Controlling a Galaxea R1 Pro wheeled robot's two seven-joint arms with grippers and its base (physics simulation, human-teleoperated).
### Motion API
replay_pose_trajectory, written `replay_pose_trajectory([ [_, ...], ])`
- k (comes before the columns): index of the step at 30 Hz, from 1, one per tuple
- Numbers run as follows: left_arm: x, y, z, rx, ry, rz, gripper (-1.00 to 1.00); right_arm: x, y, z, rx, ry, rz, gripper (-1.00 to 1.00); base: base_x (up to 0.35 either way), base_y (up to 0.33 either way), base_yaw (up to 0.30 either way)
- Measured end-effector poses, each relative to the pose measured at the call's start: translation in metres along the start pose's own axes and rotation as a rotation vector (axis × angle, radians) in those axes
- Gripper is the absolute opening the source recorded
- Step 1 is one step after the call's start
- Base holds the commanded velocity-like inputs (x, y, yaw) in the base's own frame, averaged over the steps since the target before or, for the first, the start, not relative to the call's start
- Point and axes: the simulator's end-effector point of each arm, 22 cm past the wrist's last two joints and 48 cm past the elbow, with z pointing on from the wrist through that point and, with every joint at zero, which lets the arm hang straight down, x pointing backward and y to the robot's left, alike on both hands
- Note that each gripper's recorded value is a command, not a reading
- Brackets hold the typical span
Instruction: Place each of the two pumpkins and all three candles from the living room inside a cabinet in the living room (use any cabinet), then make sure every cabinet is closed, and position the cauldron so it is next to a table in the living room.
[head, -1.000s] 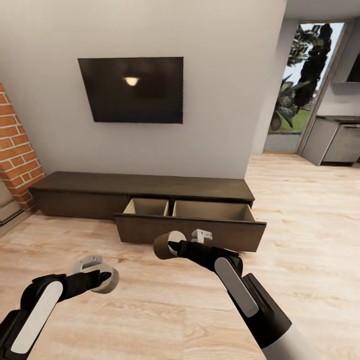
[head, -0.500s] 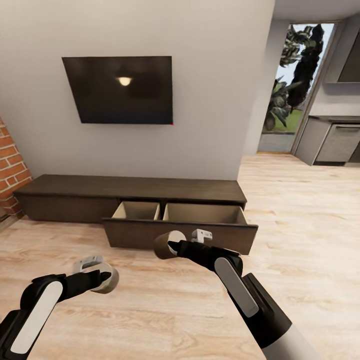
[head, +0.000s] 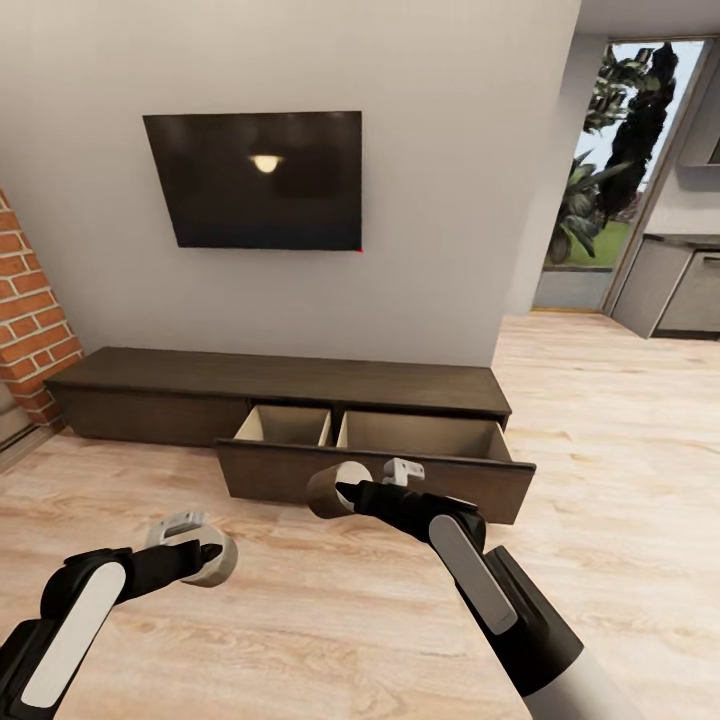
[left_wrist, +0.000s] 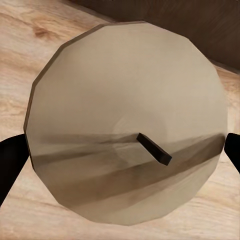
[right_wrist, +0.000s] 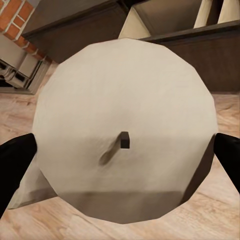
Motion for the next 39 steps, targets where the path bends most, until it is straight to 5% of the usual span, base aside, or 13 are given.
replay_pose_trajectory([
  [18, -0.021, -0.01, -0.025, 0.0, 0.004, 0.002, -1.0, -0.027, 0.017, -0.014, 0.011, -0.002, 0.0, -1.0, 0.0, 0.0, 0.0],
  [29, -0.03, -0.018, -0.039, -0.024, 0.01, 0.045, -1.0, -0.048, -0.068, -0.059, 0.508, 0.008, -0.044, -1.0, 0.0, 0.0, 0.0],
  [39, -0.039, -0.054, -0.049, -0.045, 0.008, 0.056, -1.0, -0.066, -0.061, -0.08, 0.557, 0.018, -0.073, -1.0, 0.0, 0.0, 0.0],
])
